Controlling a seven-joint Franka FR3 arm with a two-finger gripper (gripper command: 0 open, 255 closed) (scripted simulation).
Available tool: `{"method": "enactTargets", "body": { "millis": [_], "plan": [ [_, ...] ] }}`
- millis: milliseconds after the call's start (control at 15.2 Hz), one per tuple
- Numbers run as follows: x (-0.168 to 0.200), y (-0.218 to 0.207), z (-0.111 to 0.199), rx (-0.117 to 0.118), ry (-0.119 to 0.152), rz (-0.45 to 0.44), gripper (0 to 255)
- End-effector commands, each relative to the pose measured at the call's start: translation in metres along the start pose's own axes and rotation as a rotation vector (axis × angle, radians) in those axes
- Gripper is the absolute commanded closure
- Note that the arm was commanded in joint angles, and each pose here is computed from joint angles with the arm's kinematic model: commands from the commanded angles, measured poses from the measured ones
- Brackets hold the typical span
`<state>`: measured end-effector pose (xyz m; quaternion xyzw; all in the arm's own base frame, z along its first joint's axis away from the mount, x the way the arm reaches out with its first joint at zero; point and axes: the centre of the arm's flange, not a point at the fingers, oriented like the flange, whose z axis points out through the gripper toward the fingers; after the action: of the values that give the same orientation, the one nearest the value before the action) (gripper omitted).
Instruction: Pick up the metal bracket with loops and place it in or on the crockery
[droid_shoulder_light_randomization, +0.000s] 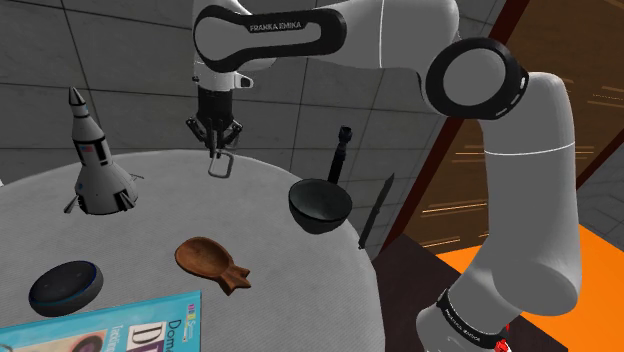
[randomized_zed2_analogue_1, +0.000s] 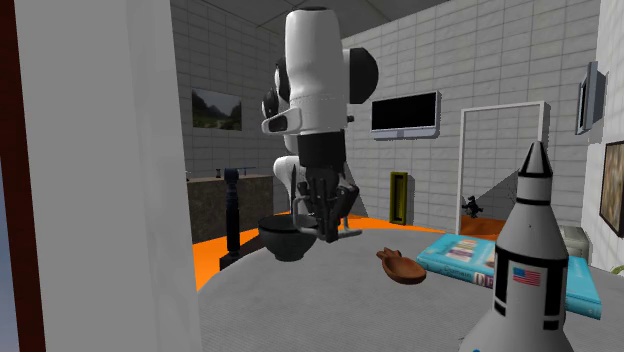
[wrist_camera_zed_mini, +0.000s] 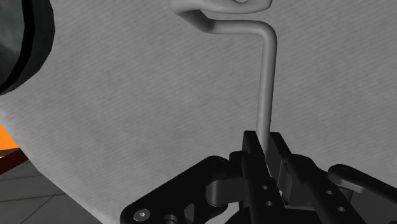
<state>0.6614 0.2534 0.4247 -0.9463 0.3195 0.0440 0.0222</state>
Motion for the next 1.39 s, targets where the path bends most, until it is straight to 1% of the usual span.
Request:
{"method": "enactTargets", "body": {
  "millis": [0,264,1320],
  "plan": [
    [-0.002,0.000,-0.011,0.000,0.000,0.000,255],
    [-0.004,0.000,-0.031,0.000,0.000,0.000,255],
    [-0.060,0.203,-0.013,0.000,0.000,0.000,255]
  ]
}}
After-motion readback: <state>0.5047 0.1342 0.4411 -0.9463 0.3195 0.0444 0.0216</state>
